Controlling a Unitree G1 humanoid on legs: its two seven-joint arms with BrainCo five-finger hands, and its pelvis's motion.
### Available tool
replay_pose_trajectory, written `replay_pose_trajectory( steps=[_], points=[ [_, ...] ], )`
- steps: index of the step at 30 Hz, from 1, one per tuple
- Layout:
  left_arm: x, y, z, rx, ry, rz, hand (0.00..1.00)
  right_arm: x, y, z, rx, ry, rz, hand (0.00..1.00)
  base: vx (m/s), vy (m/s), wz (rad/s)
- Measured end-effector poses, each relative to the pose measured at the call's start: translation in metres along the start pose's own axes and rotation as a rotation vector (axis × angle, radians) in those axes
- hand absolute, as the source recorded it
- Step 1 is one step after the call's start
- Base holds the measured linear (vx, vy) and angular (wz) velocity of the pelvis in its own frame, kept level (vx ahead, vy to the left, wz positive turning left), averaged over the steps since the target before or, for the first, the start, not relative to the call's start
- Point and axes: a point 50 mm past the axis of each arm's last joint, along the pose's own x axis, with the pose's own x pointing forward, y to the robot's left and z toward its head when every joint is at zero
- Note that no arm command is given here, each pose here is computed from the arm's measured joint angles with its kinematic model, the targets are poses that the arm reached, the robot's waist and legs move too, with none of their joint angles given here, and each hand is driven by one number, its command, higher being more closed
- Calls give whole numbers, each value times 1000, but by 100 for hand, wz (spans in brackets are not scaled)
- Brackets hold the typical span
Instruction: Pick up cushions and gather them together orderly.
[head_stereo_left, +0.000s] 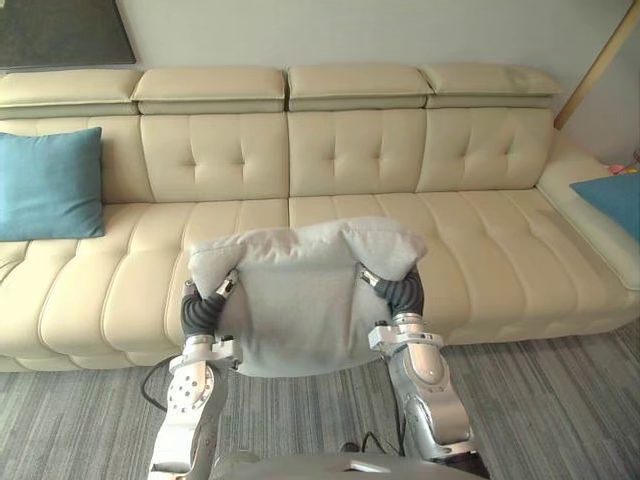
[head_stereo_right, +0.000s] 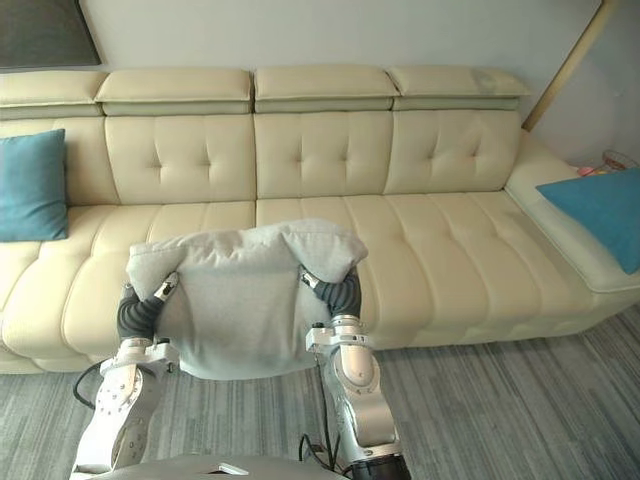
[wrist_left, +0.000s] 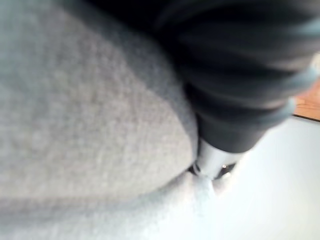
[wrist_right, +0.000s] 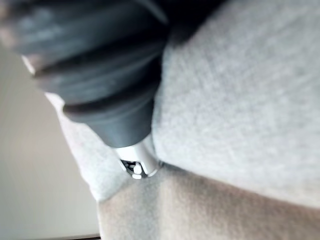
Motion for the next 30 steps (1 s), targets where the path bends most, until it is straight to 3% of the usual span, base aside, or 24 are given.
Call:
replay_pose_trajectory(
  steps=[18,25,30],
  points=[
    [1,5,-7,21,34,20,100,15,-1,-12,-99,32,20,100,-24,64,-16],
    [11,2,4,73,-19,-32,100,18,-9,-12,-89,35,-10,100,15,64,44],
    [7,-10,-2,13,3,-37,100,19,-15,-6,-117,11,-3,100,315,-75,27]
  ],
)
